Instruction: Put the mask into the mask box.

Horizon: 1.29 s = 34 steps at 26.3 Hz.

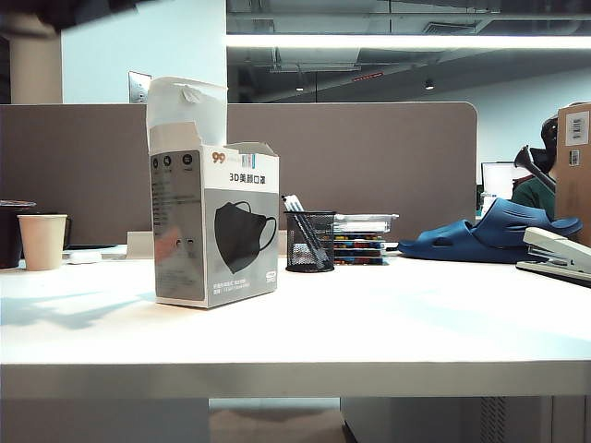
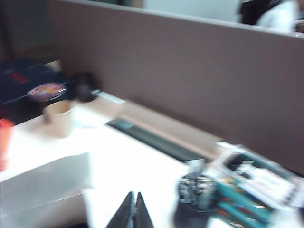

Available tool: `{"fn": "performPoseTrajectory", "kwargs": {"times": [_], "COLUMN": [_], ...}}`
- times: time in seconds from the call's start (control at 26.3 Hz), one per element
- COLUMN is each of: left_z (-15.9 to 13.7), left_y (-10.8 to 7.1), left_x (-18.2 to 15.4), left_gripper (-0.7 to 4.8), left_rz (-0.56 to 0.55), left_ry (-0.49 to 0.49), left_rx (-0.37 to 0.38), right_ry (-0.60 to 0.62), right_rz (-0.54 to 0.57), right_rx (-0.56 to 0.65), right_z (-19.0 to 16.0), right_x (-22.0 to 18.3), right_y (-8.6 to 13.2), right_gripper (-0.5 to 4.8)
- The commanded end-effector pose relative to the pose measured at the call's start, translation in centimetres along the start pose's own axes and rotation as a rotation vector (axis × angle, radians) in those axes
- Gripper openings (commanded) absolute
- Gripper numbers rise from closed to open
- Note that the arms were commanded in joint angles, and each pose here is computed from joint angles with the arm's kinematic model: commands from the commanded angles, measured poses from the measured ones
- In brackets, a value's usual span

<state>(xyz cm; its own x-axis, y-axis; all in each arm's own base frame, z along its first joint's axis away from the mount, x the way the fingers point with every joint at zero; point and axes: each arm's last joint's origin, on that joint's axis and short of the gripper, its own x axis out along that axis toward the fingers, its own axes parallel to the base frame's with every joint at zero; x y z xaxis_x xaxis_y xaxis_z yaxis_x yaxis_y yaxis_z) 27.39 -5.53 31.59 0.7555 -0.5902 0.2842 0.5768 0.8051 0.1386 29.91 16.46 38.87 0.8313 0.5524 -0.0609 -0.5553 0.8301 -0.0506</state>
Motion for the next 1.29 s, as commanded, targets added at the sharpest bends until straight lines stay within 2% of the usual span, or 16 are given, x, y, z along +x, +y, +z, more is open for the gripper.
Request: {"fn": "performPoseTrajectory", "kwargs": {"times": [0.04, 0.19, 0.27, 0.42, 0.53, 0.61, 0.68, 0.95, 1.1, 1.29], "left_z": [2.2, 4.1, 5.2, 6.6, 7.5, 8.3, 8.6, 9.3, 9.0, 8.5], "left_y": [-0.1, -0.5, -0.5, -0.3, 0.0, 0.0, -0.1, -1.2, -2.9, -4.6], "left_x": [-0.9, -2.2, -3.5, -5.3, -6.7, -7.9, -8.5, -10.6, -12.1, -13.9], "left_gripper": [3.55, 3.54, 3.39, 3.23, 2.29, 0.85, -0.1, -0.06, -0.06, -0.06], "left_rz": [0.092, 0.169, 0.24, 0.324, 0.372, 0.406, 0.424, 0.451, 0.417, 0.398], "left_ry": [-0.047, -0.035, -0.001, 0.023, 0.03, 0.039, 0.051, 0.127, 0.203, 0.169], "left_rx": [0.035, 0.1, 0.135, 0.141, 0.156, 0.166, 0.167, 0.139, 0.089, 0.098], "right_ry": [-0.011, 0.024, 0.03, -0.002, -0.009, 0.004, 0.008, 0.003, -0.002, -0.017], "right_rz": [-0.078, -0.174, -0.256, -0.364, -0.439, -0.507, -0.541, -0.589, -0.584, -0.575], "right_rx": [-0.03, -0.048, -0.043, -0.045, -0.045, -0.038, -0.033, 0.001, 0.058, 0.058], "right_z": [1.3, 2.3, 3.2, 4.6, 5.3, 5.3, 4.8, 1.4, -1.9, -5.7], "right_x": [-2.0, -5.2, -8.1, -12.2, -15.0, -17.3, -18.6, -22.2, -23.9, -25.9], "right_y": [-1.6, -4.1, -5.8, -7.6, -8.3, -8.6, -8.5, -6.5, -4.7, -2.8], "right_gripper": [-0.09, -0.09, -0.09, -0.09, -0.09, -0.09, -0.09, -0.09, -0.09, -0.09]}}
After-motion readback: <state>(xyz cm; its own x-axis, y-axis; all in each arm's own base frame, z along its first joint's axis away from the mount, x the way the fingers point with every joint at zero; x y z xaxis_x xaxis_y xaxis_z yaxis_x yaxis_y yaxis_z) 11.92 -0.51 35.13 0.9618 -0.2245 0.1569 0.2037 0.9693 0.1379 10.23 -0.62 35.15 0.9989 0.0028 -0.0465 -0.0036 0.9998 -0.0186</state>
